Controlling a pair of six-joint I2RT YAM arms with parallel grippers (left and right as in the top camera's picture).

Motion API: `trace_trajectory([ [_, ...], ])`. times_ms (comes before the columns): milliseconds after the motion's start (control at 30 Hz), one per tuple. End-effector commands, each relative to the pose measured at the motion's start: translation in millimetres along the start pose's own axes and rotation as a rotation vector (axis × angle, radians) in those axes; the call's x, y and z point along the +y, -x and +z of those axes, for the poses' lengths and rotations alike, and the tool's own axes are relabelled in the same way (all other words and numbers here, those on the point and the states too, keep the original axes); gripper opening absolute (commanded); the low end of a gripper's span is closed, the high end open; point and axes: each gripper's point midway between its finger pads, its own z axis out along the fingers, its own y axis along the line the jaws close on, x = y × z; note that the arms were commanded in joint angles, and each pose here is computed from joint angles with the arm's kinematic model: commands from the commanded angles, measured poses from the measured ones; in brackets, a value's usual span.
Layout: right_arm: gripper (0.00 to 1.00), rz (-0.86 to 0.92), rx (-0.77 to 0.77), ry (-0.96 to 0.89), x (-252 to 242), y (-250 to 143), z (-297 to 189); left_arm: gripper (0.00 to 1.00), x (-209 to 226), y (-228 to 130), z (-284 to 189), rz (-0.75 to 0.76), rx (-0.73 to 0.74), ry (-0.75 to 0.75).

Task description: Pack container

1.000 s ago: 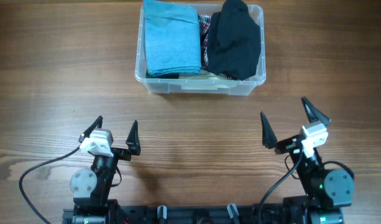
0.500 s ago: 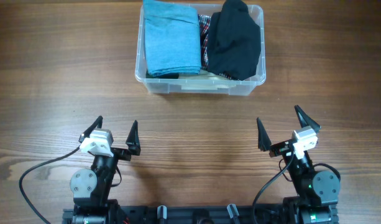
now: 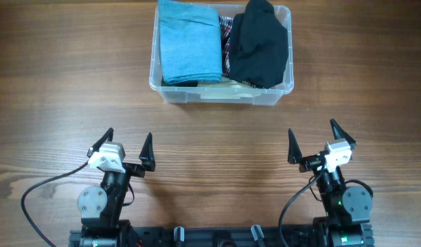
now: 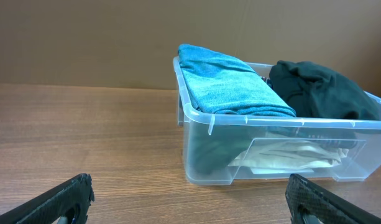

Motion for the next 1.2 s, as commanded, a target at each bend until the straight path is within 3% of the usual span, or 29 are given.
trace_trajectory([
  [0, 1.00, 0.009, 0.022, -0.020, -4.5, -6.2, -1.1, 1.00, 0.5, -2.2, 0.1, -0.006, 0.001, 0.004],
  [1167, 1.00, 0.009, 0.022, -0.035, -8.3, -6.2, -1.3, 1.00, 0.5, -2.2, 0.1, -0.006, 0.001, 0.004],
])
